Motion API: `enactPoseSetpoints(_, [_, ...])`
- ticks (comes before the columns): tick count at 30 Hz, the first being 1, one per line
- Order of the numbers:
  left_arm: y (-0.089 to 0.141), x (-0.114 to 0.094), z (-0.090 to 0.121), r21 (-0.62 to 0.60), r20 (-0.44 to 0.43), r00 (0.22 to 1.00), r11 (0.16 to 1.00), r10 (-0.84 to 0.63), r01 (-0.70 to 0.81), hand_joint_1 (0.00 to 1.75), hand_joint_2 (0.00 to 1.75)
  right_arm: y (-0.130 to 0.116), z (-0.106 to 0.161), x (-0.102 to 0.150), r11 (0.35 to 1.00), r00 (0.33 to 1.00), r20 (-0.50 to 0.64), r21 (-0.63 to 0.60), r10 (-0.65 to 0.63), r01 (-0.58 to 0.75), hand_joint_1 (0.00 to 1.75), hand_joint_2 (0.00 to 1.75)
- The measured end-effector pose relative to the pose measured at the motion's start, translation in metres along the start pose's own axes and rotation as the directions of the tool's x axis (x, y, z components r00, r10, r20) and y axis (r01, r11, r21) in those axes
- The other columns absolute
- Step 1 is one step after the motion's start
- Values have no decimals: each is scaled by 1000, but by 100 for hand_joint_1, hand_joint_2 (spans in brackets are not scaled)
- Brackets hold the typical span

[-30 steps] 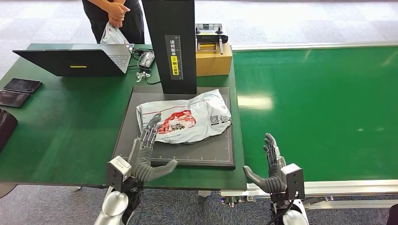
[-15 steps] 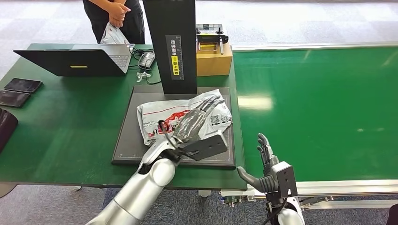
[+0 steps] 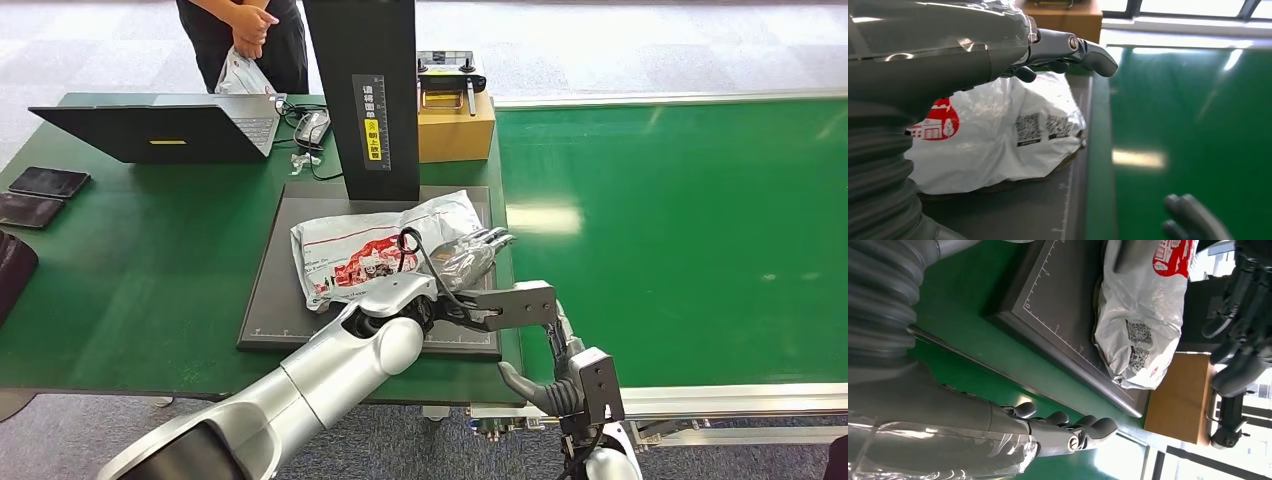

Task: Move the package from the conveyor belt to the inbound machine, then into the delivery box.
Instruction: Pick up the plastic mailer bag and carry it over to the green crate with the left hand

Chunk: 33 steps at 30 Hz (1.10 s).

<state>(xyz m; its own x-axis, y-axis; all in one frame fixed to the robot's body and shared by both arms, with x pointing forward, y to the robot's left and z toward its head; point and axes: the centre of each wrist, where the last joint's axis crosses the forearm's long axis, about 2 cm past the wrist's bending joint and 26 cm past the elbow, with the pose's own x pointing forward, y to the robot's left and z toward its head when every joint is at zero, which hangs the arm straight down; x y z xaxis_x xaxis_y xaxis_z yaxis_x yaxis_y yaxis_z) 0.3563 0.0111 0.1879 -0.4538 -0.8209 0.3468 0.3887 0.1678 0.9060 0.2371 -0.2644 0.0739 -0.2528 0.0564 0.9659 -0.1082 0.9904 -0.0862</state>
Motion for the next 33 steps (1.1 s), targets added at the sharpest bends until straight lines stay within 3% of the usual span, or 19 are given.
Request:
enactPoseSetpoints(7, [-16,-16,-2,-60,-145,982,992,-118,110,0,175,0,-1,0,1000,1000,-24,-13,0,0,0,175])
enactPoseSetpoints(16, [-23,-32,-2,-52,-205,969,990,-138,130,0,175,0,-2,0,1000,1000,-30,-14,-1,1,0,175])
enactPoseSetpoints(20, [-21,-37,-2,51,-211,969,989,-127,140,0,175,2,-2,0,1000,1000,-30,-6,-5,5,0,175])
enactPoseSetpoints(22, [-19,-40,-1,159,-182,979,980,-88,117,0,175,4,-2,0,1000,1000,-30,1,-7,7,0,175])
enactPoseSetpoints(28, [-9,-45,4,531,56,998,846,17,-44,0,175,9,-3,1,1000,999,-41,17,-20,20,0,175])
enactPoseSetpoints(30, [-6,-46,6,581,82,996,811,25,-69,0,175,11,-4,1,999,999,-40,23,-25,26,0,175])
enactPoseSetpoints(33, [-3,-48,6,577,41,999,815,36,-53,0,175,13,-6,1,999,999,-38,25,-33,34,0,175])
